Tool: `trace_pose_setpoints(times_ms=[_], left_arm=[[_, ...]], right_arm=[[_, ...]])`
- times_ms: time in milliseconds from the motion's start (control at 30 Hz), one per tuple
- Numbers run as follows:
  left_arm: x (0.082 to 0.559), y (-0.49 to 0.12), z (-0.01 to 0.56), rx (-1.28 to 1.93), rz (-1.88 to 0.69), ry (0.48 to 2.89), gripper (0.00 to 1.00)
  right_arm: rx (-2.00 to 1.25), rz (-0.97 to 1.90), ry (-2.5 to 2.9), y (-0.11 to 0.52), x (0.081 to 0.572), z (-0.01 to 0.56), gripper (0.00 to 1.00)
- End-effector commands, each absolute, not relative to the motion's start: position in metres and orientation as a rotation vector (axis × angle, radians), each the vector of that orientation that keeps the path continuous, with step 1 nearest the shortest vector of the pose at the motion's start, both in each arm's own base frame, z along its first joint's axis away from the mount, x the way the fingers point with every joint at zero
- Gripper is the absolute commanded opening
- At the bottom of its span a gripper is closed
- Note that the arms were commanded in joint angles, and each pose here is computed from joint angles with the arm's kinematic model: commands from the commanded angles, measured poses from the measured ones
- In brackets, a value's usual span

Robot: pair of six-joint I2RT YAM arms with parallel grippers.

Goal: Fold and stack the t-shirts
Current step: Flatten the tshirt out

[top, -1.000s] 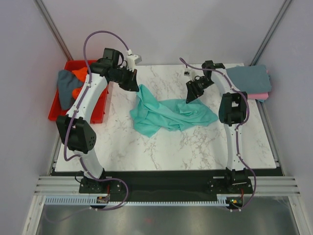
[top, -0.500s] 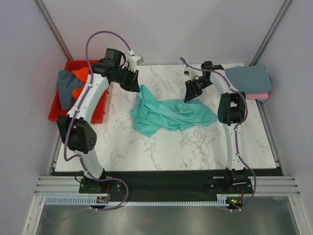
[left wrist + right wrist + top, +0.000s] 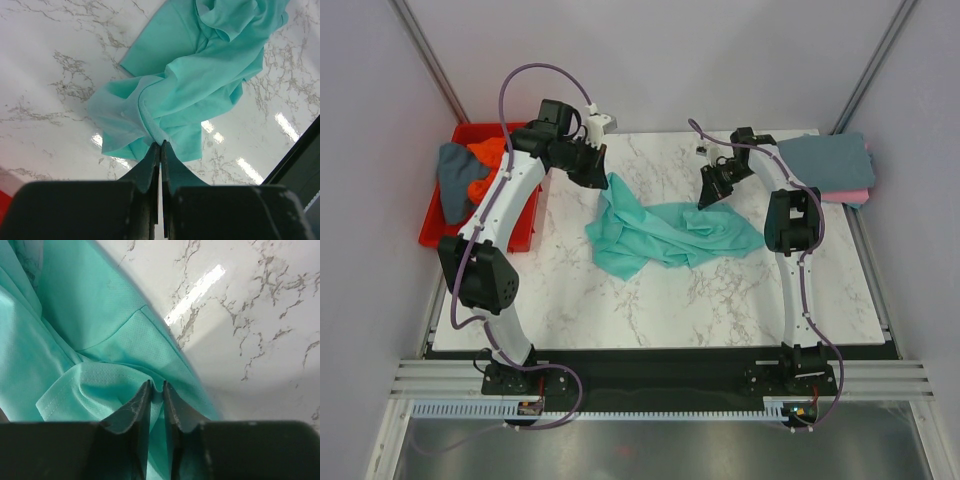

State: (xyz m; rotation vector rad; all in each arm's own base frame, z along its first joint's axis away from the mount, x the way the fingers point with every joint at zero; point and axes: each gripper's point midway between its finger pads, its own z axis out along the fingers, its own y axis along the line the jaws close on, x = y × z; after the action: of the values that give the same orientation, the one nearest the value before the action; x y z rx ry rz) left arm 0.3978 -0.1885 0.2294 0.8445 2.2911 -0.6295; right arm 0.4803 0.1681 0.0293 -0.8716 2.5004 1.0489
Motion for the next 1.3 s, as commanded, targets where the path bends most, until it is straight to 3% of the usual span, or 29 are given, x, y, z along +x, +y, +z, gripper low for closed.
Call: trace_pose_setpoints(times_ms=[0,33,167,333,533,633,900,1267], left_arm=[[0.399,-0.188,0.236,0.883,-0.592,2.251,0.04],[0.399,-0.189,0.236,0.887,-0.593,2.248,0.04],[0.400,-0.190,0.236,0.888,-0.597,2.247,0.04],[0.410,-0.192,0.253,0.887,-0.580,2.197,0.04],[0.422,-0.194,0.286,0.897,-0.540,2.095,0.04],[0.427,-0.189,0.302,0.885,-0.486,2.057,0.04],[0.433,-0.177,0.363,0.843,-0.362,1.908,0.03],[0.419,-0.180,0.355,0.855,-0.412,1.931,0.03]], right_arm=[[-0.892,1.061,2.424,0.174,0.490,0.043,0.20],[-0.897,1.050,2.419,0.173,0.491,0.046,0.10],[-0.918,0.975,2.387,0.169,0.498,0.067,0.00],[-0.965,0.718,2.216,0.153,0.521,0.155,0.00],[-0.930,0.259,1.866,0.120,0.526,0.312,0.00],[-0.884,0.174,1.815,0.109,0.514,0.344,0.00],[-0.764,0.133,1.777,0.097,0.482,0.381,0.00],[-0.824,0.291,1.964,0.107,0.435,0.299,0.00]])
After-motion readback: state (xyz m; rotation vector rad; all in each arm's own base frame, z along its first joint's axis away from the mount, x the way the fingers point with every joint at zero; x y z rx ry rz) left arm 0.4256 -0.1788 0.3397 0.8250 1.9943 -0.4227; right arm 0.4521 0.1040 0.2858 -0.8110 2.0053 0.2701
